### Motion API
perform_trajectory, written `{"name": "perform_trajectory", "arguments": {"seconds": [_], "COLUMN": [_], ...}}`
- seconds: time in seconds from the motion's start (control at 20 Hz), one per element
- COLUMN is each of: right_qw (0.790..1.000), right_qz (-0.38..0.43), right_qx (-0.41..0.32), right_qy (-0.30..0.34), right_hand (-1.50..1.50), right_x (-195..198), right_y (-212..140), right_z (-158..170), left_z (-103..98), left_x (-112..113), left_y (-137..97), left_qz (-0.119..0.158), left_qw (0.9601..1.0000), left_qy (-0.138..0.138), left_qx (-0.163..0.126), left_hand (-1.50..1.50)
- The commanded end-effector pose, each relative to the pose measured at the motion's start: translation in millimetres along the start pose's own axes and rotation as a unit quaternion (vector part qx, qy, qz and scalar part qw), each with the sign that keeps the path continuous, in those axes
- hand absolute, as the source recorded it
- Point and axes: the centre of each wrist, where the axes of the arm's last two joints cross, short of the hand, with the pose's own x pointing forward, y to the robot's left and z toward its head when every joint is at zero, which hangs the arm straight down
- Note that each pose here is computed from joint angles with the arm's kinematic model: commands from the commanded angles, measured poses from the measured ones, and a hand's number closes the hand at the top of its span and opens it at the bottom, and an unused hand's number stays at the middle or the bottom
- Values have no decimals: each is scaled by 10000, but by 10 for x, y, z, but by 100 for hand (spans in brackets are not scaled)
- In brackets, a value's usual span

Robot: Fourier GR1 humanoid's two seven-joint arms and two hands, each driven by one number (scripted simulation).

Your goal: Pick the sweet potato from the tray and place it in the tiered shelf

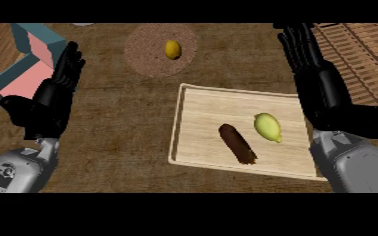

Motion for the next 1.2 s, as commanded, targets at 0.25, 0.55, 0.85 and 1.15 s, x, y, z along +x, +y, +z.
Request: {"name": "perform_trajectory", "arguments": {"seconds": [0.25, 0.55, 0.85, 1.15], "right_qw": [9509, 9079, 8770, 7955], "right_qz": [2550, 4112, 4768, 6049], "right_qx": [1636, -231, -212, -323], "right_qy": [-625, -781, -554, 170], "right_hand": [150, -150, -150, -150], "right_x": [-385, -939, -1291, -1384], "right_y": [693, 534, 1207, 1124], "right_z": [316, 900, 1468, 1612], "left_z": [321, 537, 614, 738], "left_x": [-660, -860, -1021, -1092], "left_y": [336, 470, 589, 752], "left_qz": [-207, 55, 44, -9], "left_qw": [9906, 9826, 9816, 9801], "left_qy": [1355, 1854, 1901, 1955], "left_qx": [28, 130, 153, 335], "left_hand": [0, 0, 0, 0]}}
